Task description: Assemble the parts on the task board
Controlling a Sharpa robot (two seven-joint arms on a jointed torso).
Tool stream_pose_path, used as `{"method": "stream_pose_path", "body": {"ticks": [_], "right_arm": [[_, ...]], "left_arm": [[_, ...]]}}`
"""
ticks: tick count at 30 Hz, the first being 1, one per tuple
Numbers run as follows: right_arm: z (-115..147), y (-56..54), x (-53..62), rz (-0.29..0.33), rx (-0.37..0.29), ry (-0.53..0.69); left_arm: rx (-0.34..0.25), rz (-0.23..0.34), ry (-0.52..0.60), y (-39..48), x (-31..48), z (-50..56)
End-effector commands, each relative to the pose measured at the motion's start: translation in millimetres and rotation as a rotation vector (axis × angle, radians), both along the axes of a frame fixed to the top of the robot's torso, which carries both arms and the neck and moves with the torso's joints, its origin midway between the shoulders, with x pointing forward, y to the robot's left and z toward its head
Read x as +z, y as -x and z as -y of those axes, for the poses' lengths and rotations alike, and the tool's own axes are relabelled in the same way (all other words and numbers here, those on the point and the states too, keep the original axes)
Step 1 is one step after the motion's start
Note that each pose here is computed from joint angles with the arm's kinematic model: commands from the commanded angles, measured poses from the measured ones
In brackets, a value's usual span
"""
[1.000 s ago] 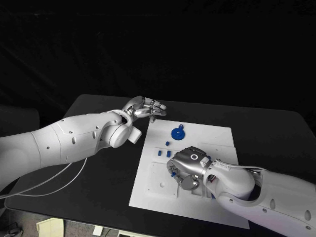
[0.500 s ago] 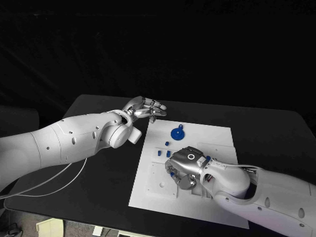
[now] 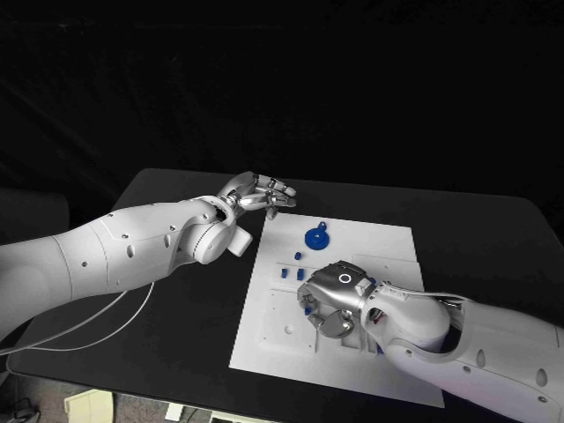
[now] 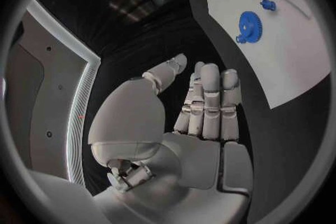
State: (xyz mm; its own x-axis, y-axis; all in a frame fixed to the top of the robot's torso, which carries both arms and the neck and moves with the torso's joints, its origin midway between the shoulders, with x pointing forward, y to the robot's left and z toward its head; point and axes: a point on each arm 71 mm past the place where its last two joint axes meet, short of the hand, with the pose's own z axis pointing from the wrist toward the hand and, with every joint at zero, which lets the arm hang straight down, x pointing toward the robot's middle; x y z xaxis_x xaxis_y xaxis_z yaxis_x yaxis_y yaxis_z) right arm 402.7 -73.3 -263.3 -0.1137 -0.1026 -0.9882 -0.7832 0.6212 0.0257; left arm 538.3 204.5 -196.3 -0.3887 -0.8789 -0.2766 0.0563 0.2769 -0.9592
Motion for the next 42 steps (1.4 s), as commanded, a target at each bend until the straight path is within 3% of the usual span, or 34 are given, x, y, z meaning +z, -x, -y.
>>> {"method": "stream_pose_path", "body": {"ticks": [1,8,14,19,25,30,42], "right_arm": [[3.2,-0.3,-1.2,-0.014,-0.012,-0.031],[5.3,0.3,5.9,0.024,-0.027,-0.112],[12.8,4.8,12.2,0.017,-0.033,-0.146],[26.8,-0.2,30.3,0.004,-0.052,-0.157],[61.3,-16.3,56.7,-0.052,-0.114,-0.132],[89.4,-25.5,69.1,-0.042,-0.16,-0.086],[119.3,-38.6,65.0,-0.026,-0.227,-0.012]], "left_arm": [[-0.011,-0.004,0.009,0.3,0.6,1.1],[-0.01,-0.005,0.009,0.3,0.6,0.4],[-0.008,-0.005,0.008,0.2,0.5,-0.6],[-0.008,-0.006,0.008,0.1,0.4,-1.0],[-0.005,-0.005,0.007,0.0,0.3,-2.8],[-0.003,-0.004,0.006,-0.5,0.1,-3.1],[-0.007,-0.006,0.007,-0.7,-0.3,-1.8]]}}
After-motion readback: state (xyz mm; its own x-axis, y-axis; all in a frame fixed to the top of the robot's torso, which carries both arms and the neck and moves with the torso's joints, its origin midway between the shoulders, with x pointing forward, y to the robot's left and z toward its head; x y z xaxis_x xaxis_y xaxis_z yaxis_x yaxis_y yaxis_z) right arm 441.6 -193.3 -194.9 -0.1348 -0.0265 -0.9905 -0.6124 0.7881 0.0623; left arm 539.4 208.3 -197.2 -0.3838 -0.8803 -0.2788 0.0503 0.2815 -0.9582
